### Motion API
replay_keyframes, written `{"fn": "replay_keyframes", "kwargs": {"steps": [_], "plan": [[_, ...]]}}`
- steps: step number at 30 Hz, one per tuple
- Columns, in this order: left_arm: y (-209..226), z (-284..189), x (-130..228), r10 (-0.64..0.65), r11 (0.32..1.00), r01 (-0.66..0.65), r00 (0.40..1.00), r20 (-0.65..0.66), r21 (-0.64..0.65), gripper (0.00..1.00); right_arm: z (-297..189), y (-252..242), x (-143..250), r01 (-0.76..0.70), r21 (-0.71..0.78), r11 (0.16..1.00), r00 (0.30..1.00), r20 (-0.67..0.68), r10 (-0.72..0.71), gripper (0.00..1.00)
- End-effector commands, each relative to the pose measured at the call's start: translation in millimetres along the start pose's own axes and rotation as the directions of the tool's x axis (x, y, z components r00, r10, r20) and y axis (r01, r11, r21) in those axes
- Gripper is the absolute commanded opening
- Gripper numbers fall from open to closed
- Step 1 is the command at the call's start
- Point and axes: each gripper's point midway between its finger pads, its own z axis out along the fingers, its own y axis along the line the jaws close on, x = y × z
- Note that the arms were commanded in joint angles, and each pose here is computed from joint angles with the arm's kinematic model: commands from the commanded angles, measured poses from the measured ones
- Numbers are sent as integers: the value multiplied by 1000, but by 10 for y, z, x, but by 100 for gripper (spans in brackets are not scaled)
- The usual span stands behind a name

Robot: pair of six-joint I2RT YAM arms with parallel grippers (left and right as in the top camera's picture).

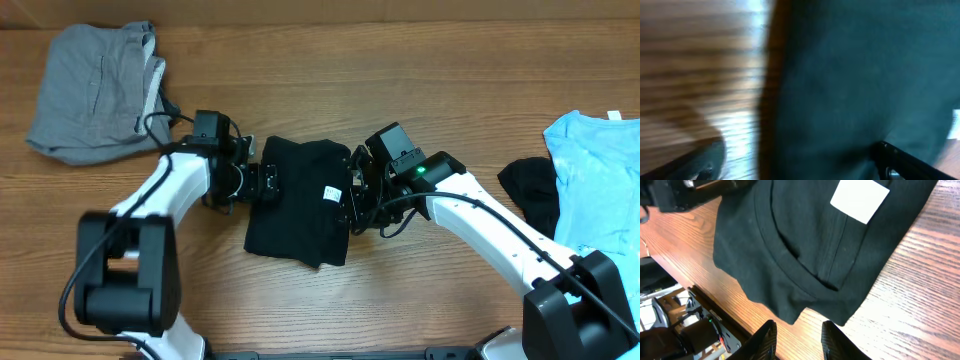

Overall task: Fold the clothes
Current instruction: 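Grasp the folded black shirt with the left gripper and carry it left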

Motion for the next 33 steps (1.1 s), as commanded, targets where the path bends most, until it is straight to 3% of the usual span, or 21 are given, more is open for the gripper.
{"fn": "replay_keyframes", "kwargs": {"steps": [1,3,4,7,9,13,18,25,33], "plan": [[-92,257,150,-7,991,18,997,-81,130,98,-60,22,-5,11,-2,1000,1000,17,-11,33],[-106,312,178,6,988,9,995,-97,156,96,-60,19,3,9,0,1000,1000,14,-9,33],[-142,334,216,35,982,-14,993,-110,189,88,-60,19,3,9,-1,1000,1000,14,-9,33],[-242,324,292,89,965,-53,988,-128,257,82,-60,20,0,10,-1,1000,1000,15,-10,33],[-273,316,371,116,960,-71,982,-151,272,73,-60,20,-1,10,-1,1000,1000,15,-10,33],[-277,316,456,146,956,-94,974,-173,276,47,-60,20,-1,10,-1,1000,1000,16,-10,33],[-278,322,428,150,955,-101,976,-160,278,4,-60,19,2,9,0,1000,1000,14,-9,33],[-457,50,191,124,918,-67,985,-122,392,4,-60,6,33,1,4,1000,1000,2,-1,33],[-345,-953,-681,110,917,-133,991,81,376,4,-64,-1,43,-2,7,1000,1000,-1,2,33]]}}
